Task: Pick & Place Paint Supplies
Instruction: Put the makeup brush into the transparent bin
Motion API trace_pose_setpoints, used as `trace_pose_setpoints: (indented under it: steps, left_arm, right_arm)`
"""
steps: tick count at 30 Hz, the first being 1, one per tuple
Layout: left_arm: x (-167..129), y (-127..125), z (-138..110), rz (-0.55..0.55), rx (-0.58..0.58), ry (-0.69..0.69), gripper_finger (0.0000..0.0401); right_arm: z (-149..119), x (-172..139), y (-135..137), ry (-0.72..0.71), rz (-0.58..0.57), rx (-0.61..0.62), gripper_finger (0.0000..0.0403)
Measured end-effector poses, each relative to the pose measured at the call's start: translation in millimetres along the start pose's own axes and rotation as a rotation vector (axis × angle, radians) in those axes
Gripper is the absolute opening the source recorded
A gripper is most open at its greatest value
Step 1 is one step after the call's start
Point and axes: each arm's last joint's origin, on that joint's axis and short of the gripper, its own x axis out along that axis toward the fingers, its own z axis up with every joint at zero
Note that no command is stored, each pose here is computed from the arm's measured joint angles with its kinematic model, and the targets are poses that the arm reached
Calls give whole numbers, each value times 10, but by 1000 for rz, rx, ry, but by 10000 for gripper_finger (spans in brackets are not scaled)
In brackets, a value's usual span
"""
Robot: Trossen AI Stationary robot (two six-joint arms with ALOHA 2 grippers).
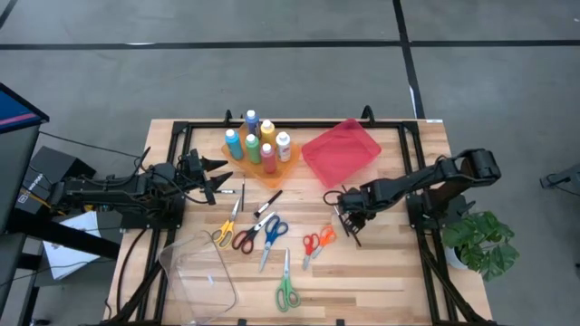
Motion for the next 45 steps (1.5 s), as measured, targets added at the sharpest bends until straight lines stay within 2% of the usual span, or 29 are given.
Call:
trace_pose_setpoints:
  steps: [3,5,12,14,21,37,41,45]
  left_arm:
    - [0,0,0,0,0,0,200]
    - [0,0,-1,0,0,0,200]
    - [0,0,0,0,0,0,200]
    - [0,0,1,0,0,-1,200]
    - [0,0,0,0,0,0,200]
    - [0,0,1,0,-23,0,200]
    - [0,-7,1,-23,-28,1,200]
    - [-1,-14,26,-40,-56,-22,200]
  right_arm:
    - [1,34,0,14,-14,0,204]
    - [-5,42,-4,28,-16,1,185]
    - [-16,41,-15,40,-20,2,41]
    - [-16,42,-13,43,-16,2,12]
    - [-19,44,-15,33,-28,52,3]
    - [2,-220,313,-144,-49,-42,0]
    - [25,-366,453,-271,-65,-68,0]
    - [78,-606,664,-502,-78,-113,0]
